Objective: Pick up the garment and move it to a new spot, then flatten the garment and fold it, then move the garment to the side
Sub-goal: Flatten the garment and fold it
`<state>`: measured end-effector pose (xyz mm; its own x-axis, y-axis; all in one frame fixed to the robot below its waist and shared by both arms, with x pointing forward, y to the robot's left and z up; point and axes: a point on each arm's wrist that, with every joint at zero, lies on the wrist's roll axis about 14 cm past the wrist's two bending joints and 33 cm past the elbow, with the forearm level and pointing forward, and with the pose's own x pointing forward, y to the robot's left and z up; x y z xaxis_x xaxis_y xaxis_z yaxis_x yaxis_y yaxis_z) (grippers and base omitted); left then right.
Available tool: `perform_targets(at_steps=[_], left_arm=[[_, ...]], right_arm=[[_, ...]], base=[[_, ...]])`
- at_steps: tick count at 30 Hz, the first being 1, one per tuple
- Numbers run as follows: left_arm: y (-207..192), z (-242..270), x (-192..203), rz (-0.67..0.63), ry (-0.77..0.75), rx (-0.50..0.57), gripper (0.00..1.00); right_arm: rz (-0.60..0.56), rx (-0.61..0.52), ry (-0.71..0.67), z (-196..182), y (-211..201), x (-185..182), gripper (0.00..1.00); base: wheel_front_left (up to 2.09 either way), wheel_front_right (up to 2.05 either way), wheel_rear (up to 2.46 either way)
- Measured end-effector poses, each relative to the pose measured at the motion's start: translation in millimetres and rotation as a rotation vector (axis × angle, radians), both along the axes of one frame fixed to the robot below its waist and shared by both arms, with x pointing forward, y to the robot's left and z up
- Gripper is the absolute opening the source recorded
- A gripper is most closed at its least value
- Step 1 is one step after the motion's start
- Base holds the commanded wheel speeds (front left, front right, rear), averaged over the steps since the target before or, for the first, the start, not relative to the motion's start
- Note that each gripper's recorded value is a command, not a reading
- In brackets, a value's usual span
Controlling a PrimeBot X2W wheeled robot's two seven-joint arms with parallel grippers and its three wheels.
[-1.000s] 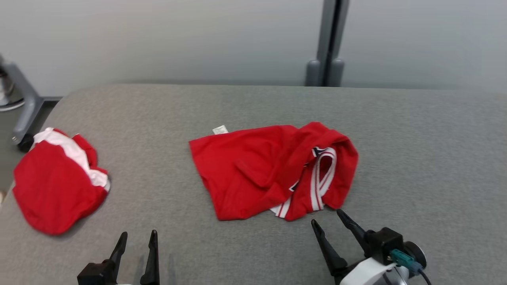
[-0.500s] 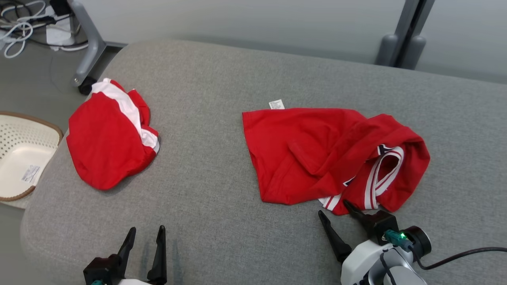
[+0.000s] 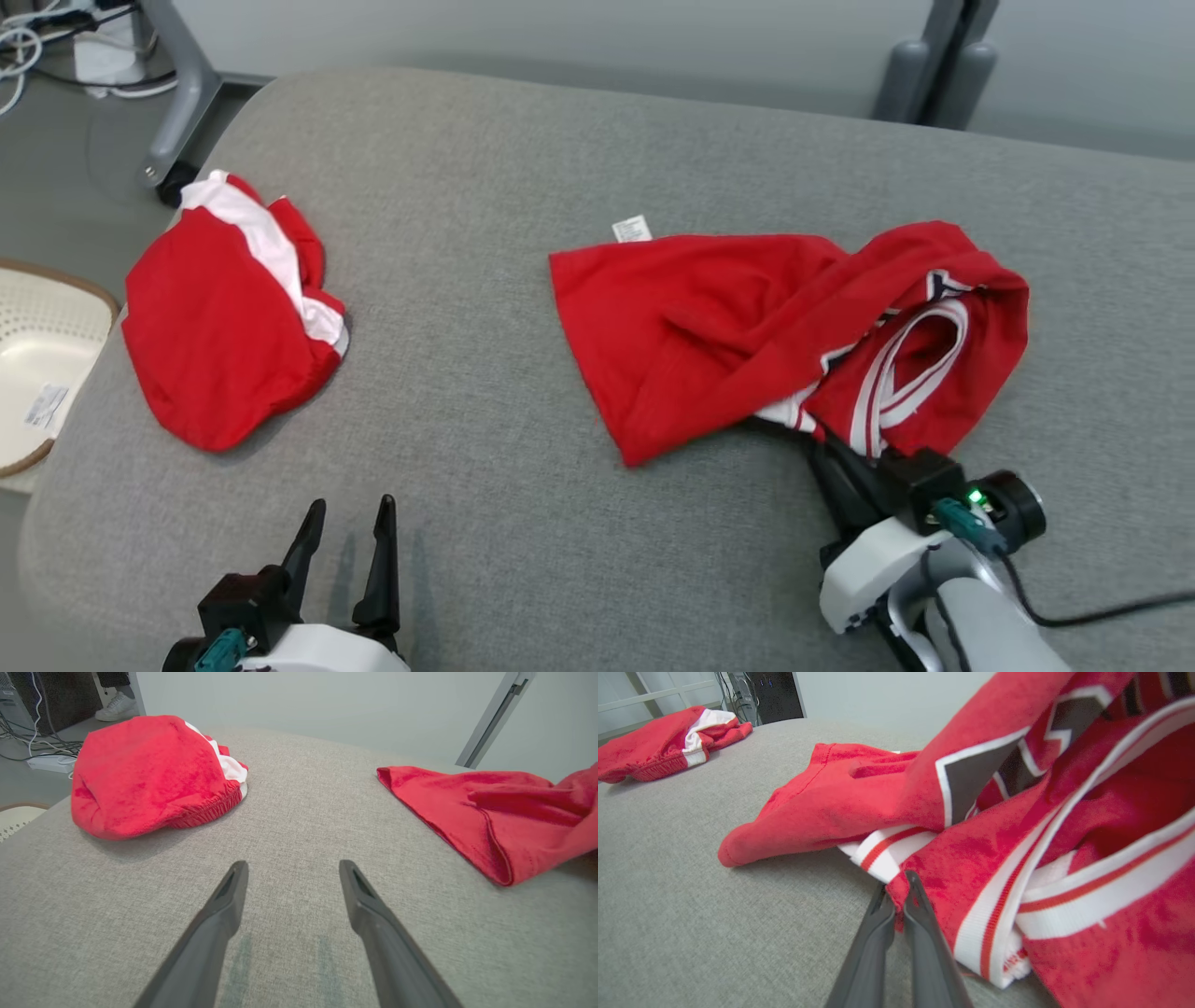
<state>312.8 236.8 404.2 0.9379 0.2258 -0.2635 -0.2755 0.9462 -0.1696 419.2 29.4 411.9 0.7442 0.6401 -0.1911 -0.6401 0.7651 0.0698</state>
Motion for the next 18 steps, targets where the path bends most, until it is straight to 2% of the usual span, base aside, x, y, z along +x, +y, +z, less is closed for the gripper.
perform_targets(at_steps=[4, 9, 18], left_arm=[[-8, 5, 5, -0.035, -0.022, -0.002, 1.00], [-26, 14, 13, -0.102, -0.060, -0.005, 1.00], [-55, 30, 23, -0.198, -0.119, -0.012, 1.00]], right_arm=[[-0.075, 0.050, -0.132, 46, -26, 14, 0.00], [-0.163, 0.059, -0.294, 101, -68, 26, 0.00], [-0.274, 0.085, -0.545, 196, -118, 29, 0.00]], base=[[0.00, 0.00, 0.00], [0.00, 0.00, 0.00], [0.00, 0.00, 0.00]])
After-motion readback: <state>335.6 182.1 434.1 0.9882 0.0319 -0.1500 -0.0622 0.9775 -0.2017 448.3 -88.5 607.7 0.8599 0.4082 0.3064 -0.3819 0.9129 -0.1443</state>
